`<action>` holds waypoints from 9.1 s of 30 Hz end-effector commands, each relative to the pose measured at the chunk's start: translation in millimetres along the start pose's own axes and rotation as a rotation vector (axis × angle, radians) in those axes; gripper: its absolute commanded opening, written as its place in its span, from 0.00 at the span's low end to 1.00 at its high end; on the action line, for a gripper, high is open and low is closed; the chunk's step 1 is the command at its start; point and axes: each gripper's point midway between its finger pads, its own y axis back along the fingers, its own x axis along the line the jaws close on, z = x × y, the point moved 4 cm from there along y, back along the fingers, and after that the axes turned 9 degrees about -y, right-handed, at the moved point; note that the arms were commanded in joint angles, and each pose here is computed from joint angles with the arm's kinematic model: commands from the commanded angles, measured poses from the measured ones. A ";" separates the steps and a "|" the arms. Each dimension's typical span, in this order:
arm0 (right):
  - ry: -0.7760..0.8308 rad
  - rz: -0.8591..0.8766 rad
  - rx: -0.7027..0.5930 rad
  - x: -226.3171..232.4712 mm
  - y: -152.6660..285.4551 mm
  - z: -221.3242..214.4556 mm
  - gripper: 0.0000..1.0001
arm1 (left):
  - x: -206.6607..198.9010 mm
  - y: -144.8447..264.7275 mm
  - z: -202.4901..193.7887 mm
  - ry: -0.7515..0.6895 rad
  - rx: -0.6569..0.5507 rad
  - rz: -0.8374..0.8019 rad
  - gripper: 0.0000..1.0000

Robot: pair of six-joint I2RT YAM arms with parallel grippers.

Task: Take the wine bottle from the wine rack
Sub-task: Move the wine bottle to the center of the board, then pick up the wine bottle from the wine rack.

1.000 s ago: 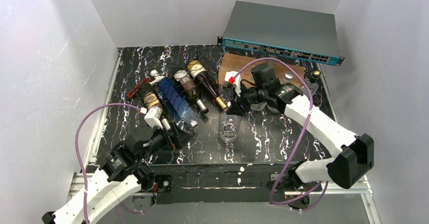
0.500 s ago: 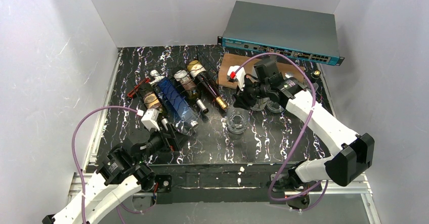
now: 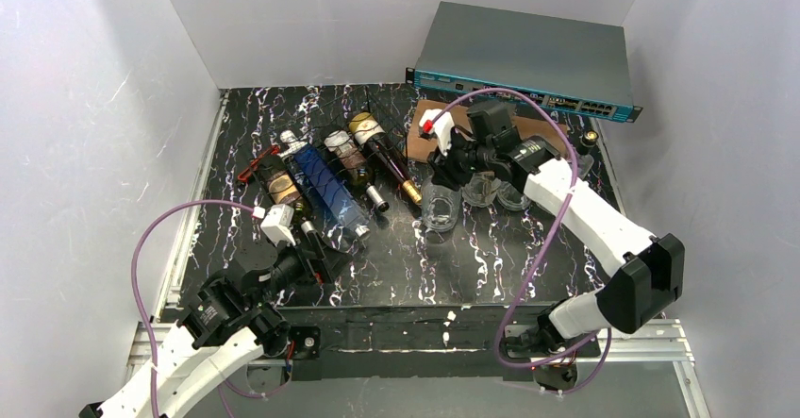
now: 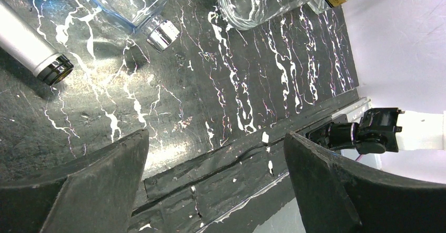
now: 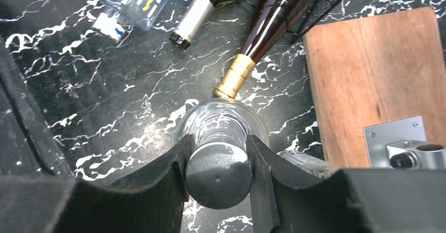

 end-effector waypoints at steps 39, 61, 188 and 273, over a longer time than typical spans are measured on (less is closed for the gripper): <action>-0.142 -0.407 -0.392 -96.8 17.0 82.0 0.58 | 3.2 4.4 0.6 0.004 -0.011 0.018 0.99; 0.077 -0.040 -0.348 -11.7 107.6 56.9 0.98 | 0.8 18.0 11.9 0.023 -0.039 0.029 0.99; -0.088 0.151 -0.291 10.5 81.6 -109.6 0.98 | 154.2 -121.0 13.7 -0.044 -0.177 0.959 0.45; -0.059 0.177 -0.307 18.5 85.1 -106.3 0.98 | 74.8 -2.1 -11.9 0.281 -0.014 0.538 0.00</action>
